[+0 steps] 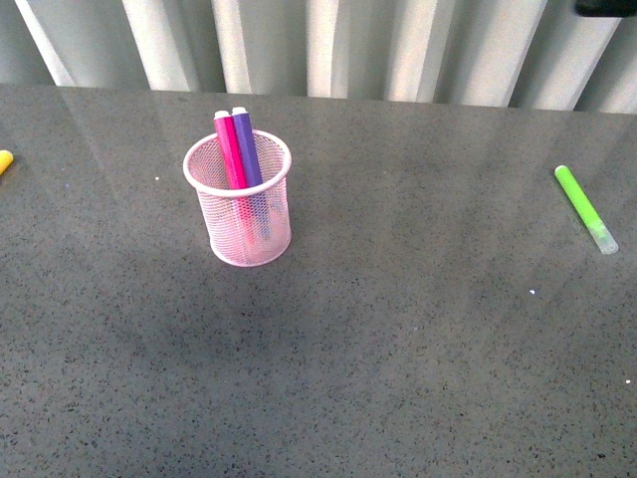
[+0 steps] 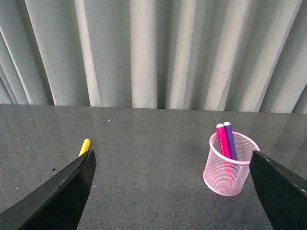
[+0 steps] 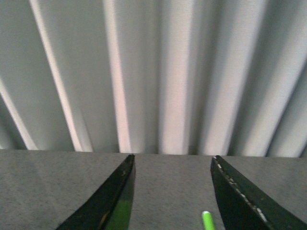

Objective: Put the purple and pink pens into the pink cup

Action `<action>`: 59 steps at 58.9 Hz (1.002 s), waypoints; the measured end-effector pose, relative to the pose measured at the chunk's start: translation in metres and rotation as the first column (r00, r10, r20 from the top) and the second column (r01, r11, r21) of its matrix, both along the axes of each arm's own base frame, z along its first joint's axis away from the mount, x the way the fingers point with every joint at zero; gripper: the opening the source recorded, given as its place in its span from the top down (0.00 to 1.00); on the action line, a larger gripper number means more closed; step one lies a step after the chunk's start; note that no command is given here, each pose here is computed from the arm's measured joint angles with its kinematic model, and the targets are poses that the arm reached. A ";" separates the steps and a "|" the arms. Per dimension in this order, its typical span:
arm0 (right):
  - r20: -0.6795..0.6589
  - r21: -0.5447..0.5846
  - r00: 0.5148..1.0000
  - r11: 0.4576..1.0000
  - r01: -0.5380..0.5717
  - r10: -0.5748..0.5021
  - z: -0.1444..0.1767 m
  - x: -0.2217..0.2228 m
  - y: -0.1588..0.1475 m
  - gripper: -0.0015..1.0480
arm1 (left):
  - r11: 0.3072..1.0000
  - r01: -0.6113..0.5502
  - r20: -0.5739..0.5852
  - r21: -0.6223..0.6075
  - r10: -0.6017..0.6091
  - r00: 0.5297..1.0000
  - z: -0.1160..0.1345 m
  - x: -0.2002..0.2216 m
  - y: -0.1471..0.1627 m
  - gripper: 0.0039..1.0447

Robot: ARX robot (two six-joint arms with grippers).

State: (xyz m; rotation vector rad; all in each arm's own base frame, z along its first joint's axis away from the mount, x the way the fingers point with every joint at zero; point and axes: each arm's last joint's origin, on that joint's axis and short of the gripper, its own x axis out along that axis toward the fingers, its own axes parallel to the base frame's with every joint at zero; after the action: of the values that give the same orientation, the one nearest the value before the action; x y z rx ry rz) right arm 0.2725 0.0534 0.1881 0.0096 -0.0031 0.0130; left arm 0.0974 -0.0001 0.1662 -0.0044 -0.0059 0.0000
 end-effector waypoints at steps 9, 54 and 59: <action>-0.020 -0.010 1.000 1.000 0.010 -0.010 -0.010 -0.030 -0.018 0.83 | 1.000 0.002 0.000 0.000 -0.002 1.000 0.000 0.000 0.000 0.06; -0.015 -0.011 1.000 1.000 0.009 -0.010 -0.025 -0.121 -0.053 0.97 | 1.000 0.002 0.000 0.000 -0.002 1.000 0.000 0.000 0.000 0.06; -0.007 -0.011 1.000 1.000 0.010 -0.010 -0.022 -0.125 -0.053 0.97 | 1.000 0.002 0.000 0.000 -0.002 1.000 0.000 0.000 0.000 0.06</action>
State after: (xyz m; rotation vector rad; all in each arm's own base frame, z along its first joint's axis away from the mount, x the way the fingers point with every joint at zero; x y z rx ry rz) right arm 0.1471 0.0003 0.1660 -0.0013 0.0036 0.0031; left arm 0.0974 -0.0002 0.1662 -0.0048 -0.0059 -0.0015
